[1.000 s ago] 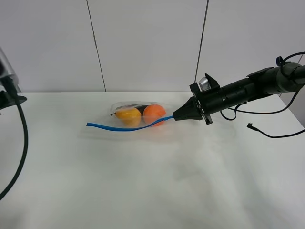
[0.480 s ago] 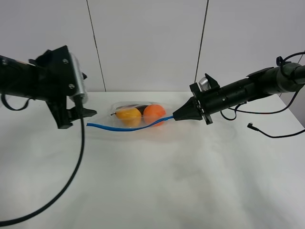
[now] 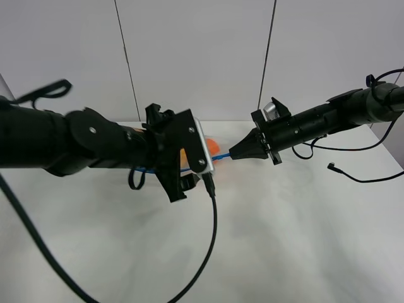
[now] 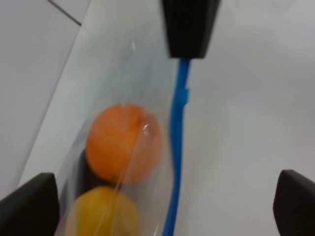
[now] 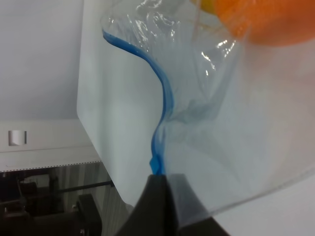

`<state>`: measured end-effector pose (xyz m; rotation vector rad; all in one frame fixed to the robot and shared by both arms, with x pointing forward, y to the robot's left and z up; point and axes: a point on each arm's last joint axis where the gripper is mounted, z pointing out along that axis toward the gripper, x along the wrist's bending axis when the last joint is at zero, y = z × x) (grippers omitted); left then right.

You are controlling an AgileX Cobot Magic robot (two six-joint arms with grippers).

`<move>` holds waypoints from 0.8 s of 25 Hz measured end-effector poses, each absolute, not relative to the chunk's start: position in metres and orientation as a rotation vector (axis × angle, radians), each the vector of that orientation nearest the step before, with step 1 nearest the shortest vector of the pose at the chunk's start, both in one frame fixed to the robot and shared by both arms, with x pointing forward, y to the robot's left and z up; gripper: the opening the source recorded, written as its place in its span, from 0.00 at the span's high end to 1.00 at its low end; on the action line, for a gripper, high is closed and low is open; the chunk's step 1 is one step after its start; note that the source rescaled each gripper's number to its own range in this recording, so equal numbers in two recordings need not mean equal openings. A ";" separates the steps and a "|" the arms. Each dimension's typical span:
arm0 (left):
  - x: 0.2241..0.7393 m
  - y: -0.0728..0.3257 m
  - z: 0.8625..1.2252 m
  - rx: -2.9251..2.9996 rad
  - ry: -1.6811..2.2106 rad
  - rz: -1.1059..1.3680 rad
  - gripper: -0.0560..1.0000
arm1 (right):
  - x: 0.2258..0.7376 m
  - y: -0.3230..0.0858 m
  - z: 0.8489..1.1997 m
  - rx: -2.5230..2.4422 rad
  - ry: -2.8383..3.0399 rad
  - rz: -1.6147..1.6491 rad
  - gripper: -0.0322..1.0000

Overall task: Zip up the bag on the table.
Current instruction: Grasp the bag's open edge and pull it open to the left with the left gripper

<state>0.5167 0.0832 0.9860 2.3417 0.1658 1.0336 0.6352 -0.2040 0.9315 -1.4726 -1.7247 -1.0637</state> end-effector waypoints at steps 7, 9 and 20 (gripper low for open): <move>0.520 0.048 0.939 2.346 0.115 1.237 0.00 | 0.635 -0.204 0.931 -1.473 -1.725 -1.064 0.97; 0.524 0.041 0.929 2.329 0.098 1.266 0.00 | 0.635 -0.204 0.931 -1.473 -1.725 -1.064 0.97; 0.530 0.025 0.920 2.146 0.023 1.304 0.20 | 0.635 -0.204 0.931 -1.473 -1.725 -1.064 0.97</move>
